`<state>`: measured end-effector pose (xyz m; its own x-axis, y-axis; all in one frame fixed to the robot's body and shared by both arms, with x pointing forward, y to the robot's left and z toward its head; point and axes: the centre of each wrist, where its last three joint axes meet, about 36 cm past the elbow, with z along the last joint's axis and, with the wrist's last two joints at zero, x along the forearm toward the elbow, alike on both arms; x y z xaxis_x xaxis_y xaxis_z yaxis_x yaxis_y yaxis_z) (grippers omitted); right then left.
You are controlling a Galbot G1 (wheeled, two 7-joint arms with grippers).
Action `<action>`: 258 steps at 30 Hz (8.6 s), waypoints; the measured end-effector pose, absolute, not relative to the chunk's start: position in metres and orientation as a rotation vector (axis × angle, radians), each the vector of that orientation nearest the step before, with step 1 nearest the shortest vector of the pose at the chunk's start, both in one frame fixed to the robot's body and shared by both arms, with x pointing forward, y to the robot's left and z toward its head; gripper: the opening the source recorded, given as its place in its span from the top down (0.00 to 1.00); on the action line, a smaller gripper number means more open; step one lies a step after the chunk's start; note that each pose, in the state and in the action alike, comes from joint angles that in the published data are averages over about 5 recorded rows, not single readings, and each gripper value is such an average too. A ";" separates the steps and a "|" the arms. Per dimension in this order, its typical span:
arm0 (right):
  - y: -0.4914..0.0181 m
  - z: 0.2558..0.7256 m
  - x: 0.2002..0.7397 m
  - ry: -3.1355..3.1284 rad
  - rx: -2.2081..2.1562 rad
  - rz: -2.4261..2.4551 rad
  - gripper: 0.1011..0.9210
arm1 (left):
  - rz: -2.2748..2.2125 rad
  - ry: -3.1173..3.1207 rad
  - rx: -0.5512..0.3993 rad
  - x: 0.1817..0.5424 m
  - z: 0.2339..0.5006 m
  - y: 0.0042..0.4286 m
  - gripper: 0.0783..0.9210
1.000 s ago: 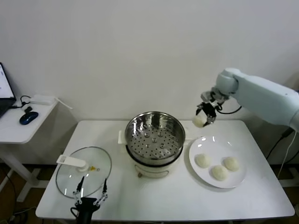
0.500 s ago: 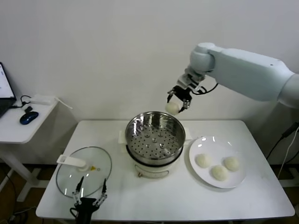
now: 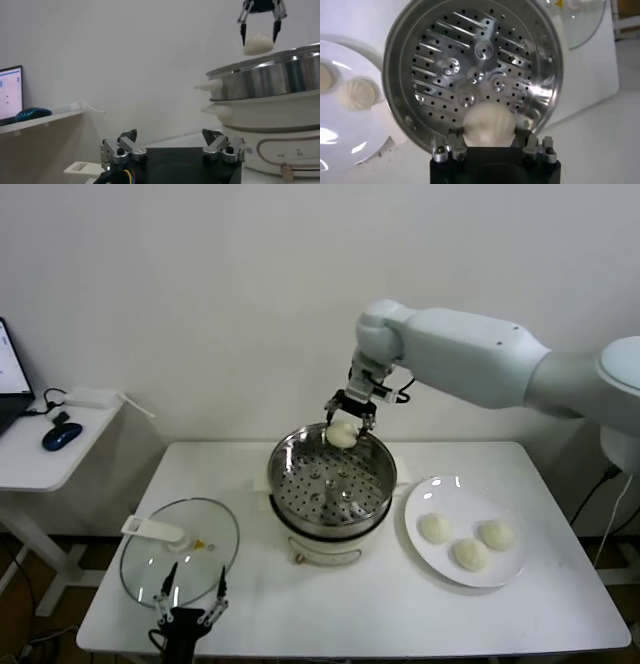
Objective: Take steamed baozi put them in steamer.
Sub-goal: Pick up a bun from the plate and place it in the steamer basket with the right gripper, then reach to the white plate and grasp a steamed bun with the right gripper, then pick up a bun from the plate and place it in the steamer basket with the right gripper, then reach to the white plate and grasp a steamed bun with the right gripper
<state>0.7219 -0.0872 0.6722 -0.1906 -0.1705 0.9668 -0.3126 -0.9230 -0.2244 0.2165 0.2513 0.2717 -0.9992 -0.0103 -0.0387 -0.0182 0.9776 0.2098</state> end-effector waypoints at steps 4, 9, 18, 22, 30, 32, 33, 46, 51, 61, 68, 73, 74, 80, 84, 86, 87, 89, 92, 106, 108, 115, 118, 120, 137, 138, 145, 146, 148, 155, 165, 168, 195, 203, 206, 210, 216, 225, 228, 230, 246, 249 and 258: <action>-0.082 0.654 0.727 -0.549 1.939 2.296 0.28 | 0.329 3.089 -0.026 0.216 0.270 0.252 0.12; -0.076 0.635 0.734 -0.544 1.940 2.300 0.28 | 0.328 3.089 -0.028 0.217 0.268 0.252 0.12; -0.068 0.614 0.741 -0.576 1.951 2.299 0.27 | 0.333 3.089 -0.038 0.218 0.266 0.255 0.12; -0.068 0.611 0.743 -0.589 1.955 2.299 0.21 | 0.332 3.089 -0.036 0.218 0.266 0.254 0.12; -0.077 0.620 0.743 -0.626 1.959 2.276 0.12 | 0.333 3.087 -0.033 0.218 0.267 0.254 0.12; -0.082 0.628 0.743 -0.649 1.952 2.260 0.12 | 0.334 3.087 -0.032 0.218 0.267 0.254 0.12; -0.086 0.633 0.743 -0.664 1.945 2.250 0.12 | 0.335 3.086 -0.031 0.218 0.267 0.253 0.12; -0.185 0.682 0.735 -1.144 1.578 1.855 0.12 | 0.338 3.082 -0.030 0.214 0.271 0.253 0.12; -0.230 0.667 0.721 -1.266 1.414 1.648 0.12 | 0.336 3.082 -0.031 0.214 0.270 0.253 0.12; -0.295 0.621 0.688 -1.312 1.278 1.369 0.12 | 0.340 3.089 -0.040 0.213 0.267 0.255 0.12; -0.323 0.577 0.668 -1.301 1.254 1.247 0.12 | 0.346 3.098 -0.047 0.212 0.263 0.258 0.12; -0.328 0.547 0.659 -1.290 1.265 1.200 0.12 | 0.349 3.102 -0.048 0.212 0.261 0.258 0.12; -0.328 0.542 0.657 -1.289 1.269 1.196 0.12 | 0.350 3.104 -0.048 0.212 0.260 0.259 0.12; -0.326 0.515 0.654 -1.289 1.270 1.194 0.12 | 0.354 3.110 -0.047 0.210 0.258 0.259 0.12; -0.323 0.500 0.654 -1.287 1.265 1.204 0.12 | 0.357 3.113 -0.050 0.209 0.257 0.260 0.12; -0.321 0.494 0.654 -1.287 1.264 1.207 0.12 | 0.358 3.113 -0.051 0.209 0.257 0.260 0.12; -0.320 0.491 0.654 -1.288 1.264 1.209 0.12 | 0.358 3.113 -0.051 0.209 0.257 0.260 0.12; -0.318 0.486 0.654 -1.289 1.263 1.212 0.12 | 0.357 3.113 -0.050 0.209 0.257 0.260 0.12; -0.314 0.479 0.654 -1.289 1.262 1.217 0.12 | 0.357 3.113 -0.049 0.209 0.257 0.260 0.12; -0.307 0.462 0.651 -1.282 1.256 1.249 0.36 | 0.358 3.110 -0.055 0.210 0.256 0.261 0.12; -0.306 0.462 0.651 -1.281 1.258 1.251 0.39 | 0.357 3.109 -0.055 0.210 0.256 0.261 0.12; -0.298 0.489 0.656 -1.273 1.282 1.271 0.43 | 0.357 3.106 -0.054 0.210 0.258 0.261 0.12; -0.292 0.518 0.661 -1.268 1.295 1.285 0.43 | 0.358 3.106 -0.053 0.209 0.259 0.261 0.12; -0.288 0.541 0.665 -1.264 1.303 1.294 0.43 | 0.357 3.106 -0.052 0.209 0.258 0.260 0.12; -0.230 0.734 0.675 -1.373 1.373 1.307 0.43 | 0.347 3.097 -0.020 0.210 0.259 0.253 0.12; -0.223 0.739 0.674 -1.378 1.383 1.308 0.43 | 0.348 3.096 -0.019 0.210 0.259 0.253 0.12; -0.161 0.757 0.671 -1.398 1.452 1.324 0.43 | 0.348 3.092 -0.024 0.211 0.260 0.254 0.12; -0.151 0.757 0.671 -1.399 1.460 1.328 0.43 | 0.347 3.092 -0.024 0.211 0.260 0.254 0.12; -0.133 0.754 0.671 -1.399 1.473 1.336 0.43 | 0.347 3.093 -0.024 0.210 0.259 0.254 0.12; -0.080 0.722 0.674 -1.381 1.498 1.362 0.43 | 0.345 3.098 -0.026 0.211 0.257 0.255 0.12; -0.042 0.657 0.677 -1.344 1.474 1.416 0.43 | 0.347 3.110 -0.027 0.211 0.252 0.255 0.12; -0.034 0.639 0.678 -1.339 1.470 1.425 0.43 | 0.348 3.112 -0.027 0.211 0.251 0.256 0.12; -0.081 0.673 0.697 -1.338 1.489 1.400 0.12 | 0.359 3.118 -0.022 0.206 0.252 0.256 0.12; -0.164 0.704 0.696 -1.265 1.443 1.376 0.12 | 0.364 3.119 -0.025 0.204 0.253 0.257 0.12; -0.199 0.695 0.690 -1.225 1.412 1.362 0.12 | 0.367 3.118 -0.028 0.203 0.253 0.258 0.12; -0.240 0.674 0.678 -1.177 1.370 1.339 0.12 | 0.368 3.117 -0.029 0.203 0.253 0.258 0.12; -0.286 0.636 0.657 -1.148 1.325 1.308 0.12 | 0.369 3.115 -0.022 0.205 0.252 0.257 0.12; -0.330 0.578 0.633 -1.145 1.283 1.266 0.12 | 0.381 3.120 -0.026 0.205 0.249 0.259 0.12; -0.338 0.560 0.627 -1.146 1.280 1.256 0.12 | 0.384 3.123 -0.030 0.205 0.248 0.260 0.12; -0.341 0.549 0.624 -1.148 1.279 1.251 0.12 | 0.385 3.123 -0.031 0.205 0.248 0.260 0.12; -0.351 0.488 0.607 -1.149 1.274 1.251 0.12 | 0.394 3.128 -0.025 0.203 0.246 0.260 0.12; -0.352 0.482 0.605 -1.146 1.269 1.254 0.12 | 0.395 3.129 -0.025 0.203 0.245 0.260 0.12; -0.354 0.474 0.605 -1.138 1.262 1.254 0.20 | 0.397 3.127 -0.021 0.204 0.245 0.260 0.12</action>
<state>0.6046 -0.3541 0.4736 0.0253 0.0209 0.9995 -0.9968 -0.0753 0.0268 0.2041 0.2596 0.2450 -0.9999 -0.0144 0.0088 -0.0117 0.9682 0.2501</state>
